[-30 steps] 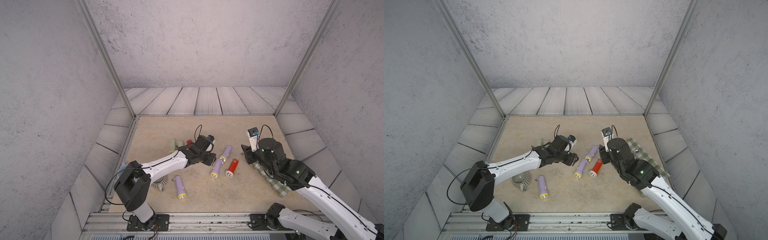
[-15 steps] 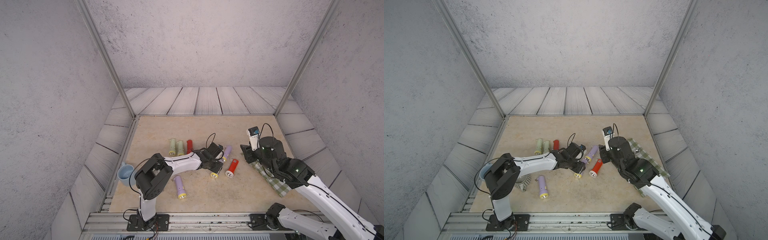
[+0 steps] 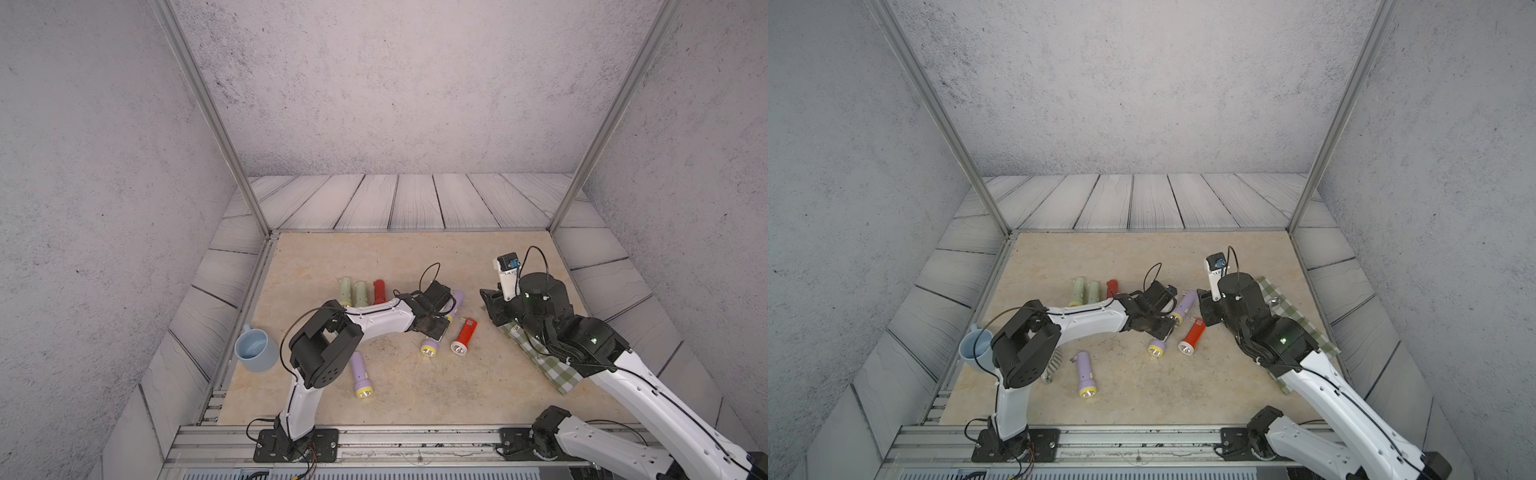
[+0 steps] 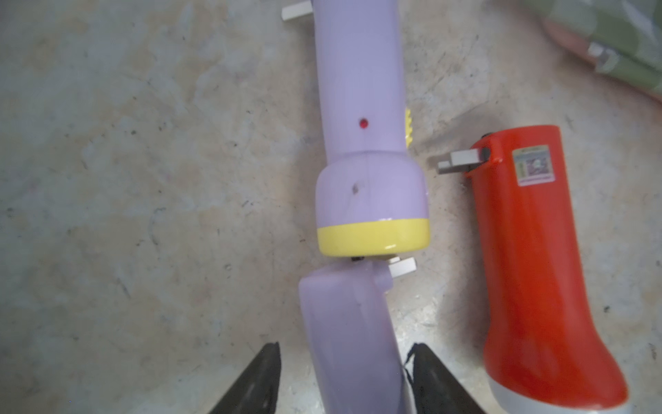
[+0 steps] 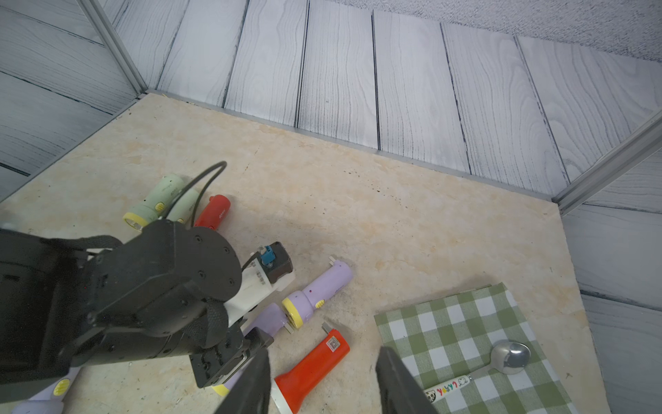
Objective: Close the plug at the bottom of the flashlight
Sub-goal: Pick up the flashlight from the center of the board, then close the plug of the flashlight.
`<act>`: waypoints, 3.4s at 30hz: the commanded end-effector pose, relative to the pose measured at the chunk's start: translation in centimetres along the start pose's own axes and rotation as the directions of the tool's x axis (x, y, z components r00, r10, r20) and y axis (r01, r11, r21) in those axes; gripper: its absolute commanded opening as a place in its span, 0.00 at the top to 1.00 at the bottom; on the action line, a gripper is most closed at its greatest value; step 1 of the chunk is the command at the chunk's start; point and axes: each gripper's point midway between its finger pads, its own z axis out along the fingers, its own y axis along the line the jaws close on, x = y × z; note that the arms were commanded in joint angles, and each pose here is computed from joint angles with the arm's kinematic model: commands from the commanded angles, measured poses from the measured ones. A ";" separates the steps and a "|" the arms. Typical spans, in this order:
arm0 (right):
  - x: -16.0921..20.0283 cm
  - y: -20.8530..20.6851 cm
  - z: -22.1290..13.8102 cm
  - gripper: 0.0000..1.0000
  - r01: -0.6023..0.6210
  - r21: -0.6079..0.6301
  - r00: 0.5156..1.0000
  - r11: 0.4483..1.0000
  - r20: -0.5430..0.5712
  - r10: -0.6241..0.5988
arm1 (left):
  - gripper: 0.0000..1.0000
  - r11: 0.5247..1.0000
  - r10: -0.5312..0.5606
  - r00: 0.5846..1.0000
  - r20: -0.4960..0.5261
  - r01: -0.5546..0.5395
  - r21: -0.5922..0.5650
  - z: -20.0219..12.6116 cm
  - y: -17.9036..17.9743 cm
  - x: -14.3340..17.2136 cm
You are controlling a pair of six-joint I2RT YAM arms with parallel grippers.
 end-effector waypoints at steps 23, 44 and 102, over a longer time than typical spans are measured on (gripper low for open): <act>0.0 -0.2 0.3 0.49 -0.041 -0.007 0.999 0.999 0.012 0.041 | 0.74 0.998 0.048 0.999 0.000 -0.048 -0.037 0.4 0.5 0.6; 0.0 2.4 2.1 0.49 -0.068 -0.133 0.997 0.989 -0.030 0.064 | 1.00 0.888 0.389 0.611 0.689 -0.449 -0.102 -21.5 -1.4 -2.6; -5.5 17.3 -7.1 0.40 0.128 -0.921 0.989 0.368 0.145 0.019 | 1.00 0.593 0.210 0.308 0.928 -0.795 0.129 -35.1 -5.1 -0.9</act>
